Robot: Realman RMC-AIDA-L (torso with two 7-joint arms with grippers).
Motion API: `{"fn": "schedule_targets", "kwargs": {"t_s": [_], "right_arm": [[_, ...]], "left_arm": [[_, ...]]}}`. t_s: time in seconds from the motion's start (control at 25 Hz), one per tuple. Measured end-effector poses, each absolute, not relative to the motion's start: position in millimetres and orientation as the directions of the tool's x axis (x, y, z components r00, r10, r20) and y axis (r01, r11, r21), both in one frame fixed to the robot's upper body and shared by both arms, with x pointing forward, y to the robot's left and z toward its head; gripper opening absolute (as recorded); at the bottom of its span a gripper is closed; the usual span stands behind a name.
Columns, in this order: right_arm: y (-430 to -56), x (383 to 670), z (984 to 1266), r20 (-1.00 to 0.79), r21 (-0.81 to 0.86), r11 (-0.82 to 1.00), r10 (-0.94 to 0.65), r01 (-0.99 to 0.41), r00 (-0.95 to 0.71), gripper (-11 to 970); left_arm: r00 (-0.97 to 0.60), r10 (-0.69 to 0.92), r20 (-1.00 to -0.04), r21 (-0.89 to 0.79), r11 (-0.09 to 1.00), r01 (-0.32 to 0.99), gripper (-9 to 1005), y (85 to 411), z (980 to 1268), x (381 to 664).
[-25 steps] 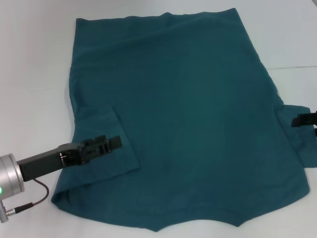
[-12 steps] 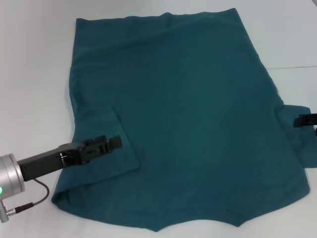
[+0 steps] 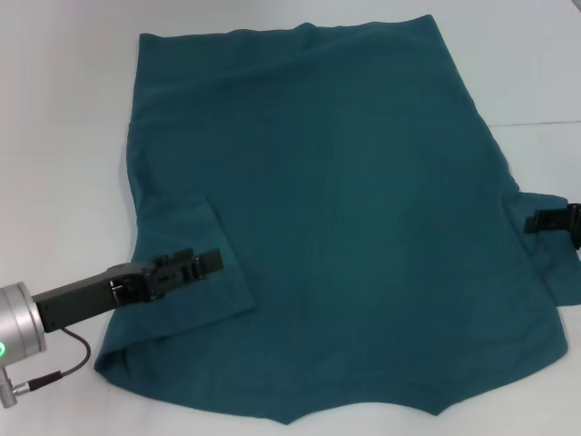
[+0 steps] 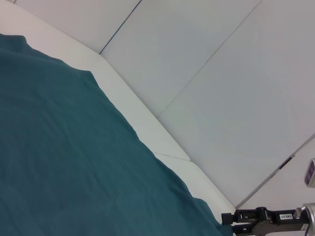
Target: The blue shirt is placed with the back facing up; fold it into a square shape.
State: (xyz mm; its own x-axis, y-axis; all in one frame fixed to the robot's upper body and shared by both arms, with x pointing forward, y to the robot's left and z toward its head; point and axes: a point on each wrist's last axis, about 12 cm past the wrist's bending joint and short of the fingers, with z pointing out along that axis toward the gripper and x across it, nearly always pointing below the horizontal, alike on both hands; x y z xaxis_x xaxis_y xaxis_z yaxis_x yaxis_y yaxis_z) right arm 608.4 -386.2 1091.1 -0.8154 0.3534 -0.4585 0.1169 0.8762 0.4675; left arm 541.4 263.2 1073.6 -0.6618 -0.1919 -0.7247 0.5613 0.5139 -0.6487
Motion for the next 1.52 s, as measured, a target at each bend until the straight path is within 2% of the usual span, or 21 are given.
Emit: {"fn": "schedule_targets", "kwargs": {"t_s": [0.24,0.6,1.0,1.24,1.52], "right_arm": [[-384,609,1093,-0.451,0.478,0.872,0.349,0.107,-0.821,798],[-389,608,1094,-0.457,0.457,0.883,0.339,0.110,-0.823,590],[-391,608,1094,-0.457,0.454,0.883,0.344,0.117,-0.820,148],[-393,608,1095,-0.461,0.421,0.900,0.319,0.113,-0.828,0],[-403,618,1115,-0.522,0.301,0.951,0.224,0.068,-0.823,0]], "left_arm": [[-0.662,-0.193,-0.724,-0.650,0.513,0.561,719,263,1074,542],[-0.662,-0.195,-0.724,-0.651,0.512,0.560,719,263,1074,542],[-0.658,-0.204,-0.725,-0.652,0.512,0.560,719,263,1074,542],[-0.658,-0.206,-0.724,-0.653,0.513,0.557,720,264,1074,542],[-0.667,-0.214,-0.713,-0.664,0.510,0.546,719,264,1073,540]]}}
